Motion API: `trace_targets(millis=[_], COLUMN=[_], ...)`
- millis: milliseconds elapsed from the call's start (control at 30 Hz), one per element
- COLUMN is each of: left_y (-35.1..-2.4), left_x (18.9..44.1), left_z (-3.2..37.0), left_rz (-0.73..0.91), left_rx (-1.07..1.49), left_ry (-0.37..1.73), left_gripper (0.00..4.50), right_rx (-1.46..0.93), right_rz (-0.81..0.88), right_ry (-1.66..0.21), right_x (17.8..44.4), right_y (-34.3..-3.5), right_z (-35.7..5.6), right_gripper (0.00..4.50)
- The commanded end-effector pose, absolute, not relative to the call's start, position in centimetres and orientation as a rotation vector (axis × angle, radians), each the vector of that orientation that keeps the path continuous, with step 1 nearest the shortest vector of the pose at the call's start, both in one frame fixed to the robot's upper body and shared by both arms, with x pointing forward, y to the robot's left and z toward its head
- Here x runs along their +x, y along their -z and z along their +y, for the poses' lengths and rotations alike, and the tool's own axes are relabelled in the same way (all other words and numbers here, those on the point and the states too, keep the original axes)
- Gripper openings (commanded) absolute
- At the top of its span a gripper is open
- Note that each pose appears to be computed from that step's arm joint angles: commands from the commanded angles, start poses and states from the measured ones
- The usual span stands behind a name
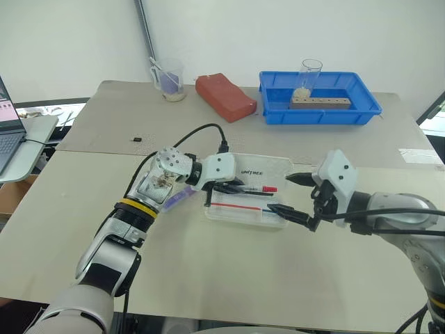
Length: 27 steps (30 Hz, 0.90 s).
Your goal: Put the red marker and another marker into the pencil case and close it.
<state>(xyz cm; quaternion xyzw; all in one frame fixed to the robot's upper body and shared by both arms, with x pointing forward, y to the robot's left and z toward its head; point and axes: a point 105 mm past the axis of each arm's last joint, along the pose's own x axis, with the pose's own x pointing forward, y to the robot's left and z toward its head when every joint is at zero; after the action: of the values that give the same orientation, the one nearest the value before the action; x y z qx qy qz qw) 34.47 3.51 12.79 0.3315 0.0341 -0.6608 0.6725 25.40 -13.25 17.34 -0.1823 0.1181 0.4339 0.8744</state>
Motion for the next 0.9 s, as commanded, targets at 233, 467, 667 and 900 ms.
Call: trace_targets(millis=[233,467,667,900], left_y=[-12.3,-12.0,-14.7,-18.4], left_x=[34.6,34.9,35.1,36.8], left_z=[2.5,2.2,2.9,9.4], left_rz=[0.054,0.034,-0.018,0.018], left_rx=[0.767,0.771,0.749,0.624], left_ry=[1.491,1.479,1.455,1.174], left_gripper=[0.12,2.41,4.42,4.42], right_rx=[-0.407,-0.409,-0.408,-0.402], right_rz=[0.200,0.200,0.204,0.178], right_ry=[-0.887,-0.882,-0.896,-0.998], right_x=[24.8,25.0,25.0,24.9], right_y=[-18.7,-18.9,-18.8,-19.4], right_z=[-12.9,-13.0,-12.9,-11.7], right_gripper=[4.50,4.50,4.50,4.50])
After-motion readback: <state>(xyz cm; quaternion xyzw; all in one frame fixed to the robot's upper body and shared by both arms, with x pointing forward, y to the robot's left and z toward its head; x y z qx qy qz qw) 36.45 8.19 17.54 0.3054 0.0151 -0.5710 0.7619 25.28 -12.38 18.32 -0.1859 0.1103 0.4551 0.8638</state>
